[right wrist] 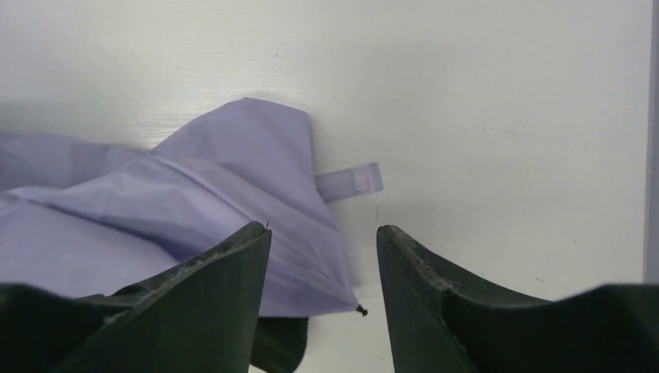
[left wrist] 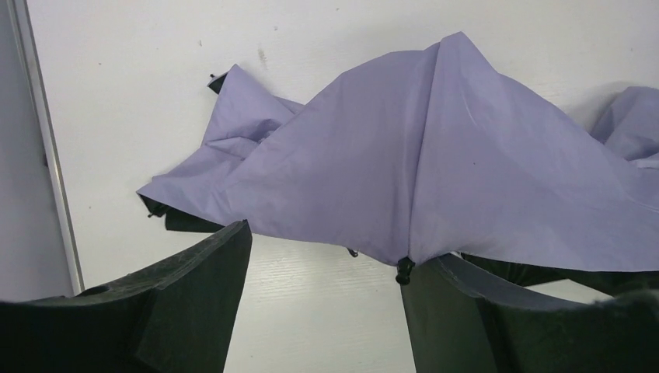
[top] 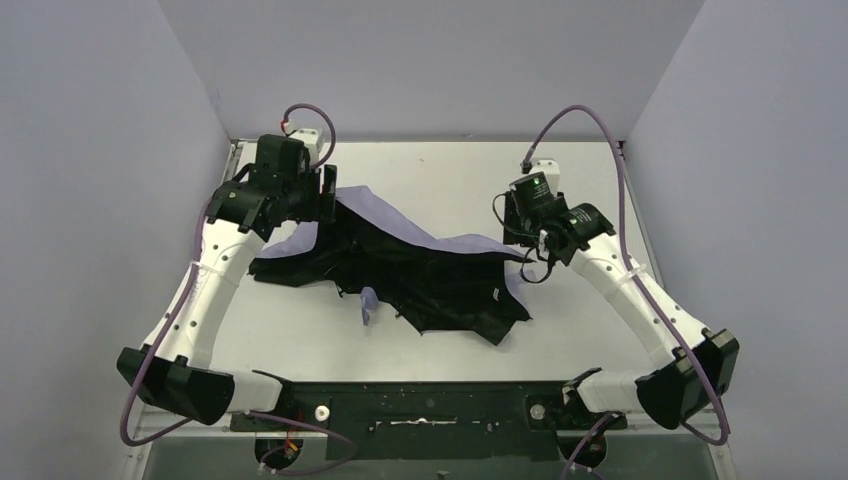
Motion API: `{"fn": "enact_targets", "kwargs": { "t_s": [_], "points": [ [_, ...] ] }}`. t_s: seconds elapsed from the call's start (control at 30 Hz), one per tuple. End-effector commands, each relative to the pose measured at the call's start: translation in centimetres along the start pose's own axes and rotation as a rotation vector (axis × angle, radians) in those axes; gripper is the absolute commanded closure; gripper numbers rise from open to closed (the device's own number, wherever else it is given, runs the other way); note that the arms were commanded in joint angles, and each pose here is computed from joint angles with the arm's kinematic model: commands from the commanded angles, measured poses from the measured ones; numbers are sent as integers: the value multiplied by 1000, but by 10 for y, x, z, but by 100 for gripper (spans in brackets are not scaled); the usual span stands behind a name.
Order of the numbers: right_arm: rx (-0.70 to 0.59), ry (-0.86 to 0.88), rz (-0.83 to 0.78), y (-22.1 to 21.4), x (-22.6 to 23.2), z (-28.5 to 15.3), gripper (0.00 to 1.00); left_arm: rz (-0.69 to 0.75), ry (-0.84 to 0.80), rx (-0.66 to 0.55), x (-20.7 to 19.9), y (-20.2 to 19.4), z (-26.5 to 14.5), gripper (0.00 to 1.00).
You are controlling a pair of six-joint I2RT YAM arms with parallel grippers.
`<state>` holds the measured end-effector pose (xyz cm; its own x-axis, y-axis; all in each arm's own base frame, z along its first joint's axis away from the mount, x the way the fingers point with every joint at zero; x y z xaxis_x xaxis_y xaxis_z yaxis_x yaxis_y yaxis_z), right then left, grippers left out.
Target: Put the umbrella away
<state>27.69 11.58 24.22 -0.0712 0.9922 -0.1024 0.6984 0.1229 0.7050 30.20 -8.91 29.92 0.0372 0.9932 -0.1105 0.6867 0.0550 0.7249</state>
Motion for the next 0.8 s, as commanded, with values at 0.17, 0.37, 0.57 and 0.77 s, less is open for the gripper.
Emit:
{"fn": "enact_targets", "kwargs": {
  "t_s": [0.17,0.37,0.57,0.77],
  "points": [
    [115,-25,-78,-10,1,45,53,8,-67,63,-12,-21,53,39],
    [178,267,-22,-32,64,69,60,-26,-204,138,-39,-65,76,46],
    [193,440,-20,-47,118,71,58,17,-248,192,-66,-106,81,46],
    [109,369,20,-36,103,62,44,-16,-167,151,-54,-96,46,24]
  ]
}}
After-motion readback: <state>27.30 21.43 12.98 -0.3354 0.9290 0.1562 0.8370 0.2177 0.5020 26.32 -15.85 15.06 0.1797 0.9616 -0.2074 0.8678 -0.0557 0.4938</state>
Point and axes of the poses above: each gripper's point midway between its finger pads, its own z axis out along the fingers, its own x axis along the line the jaws close on, y = z × x, the point moved 3 cm from there along -z, back along the fingers, and after that the axes turned 7 degrees about -z, right-handed, at the moved point
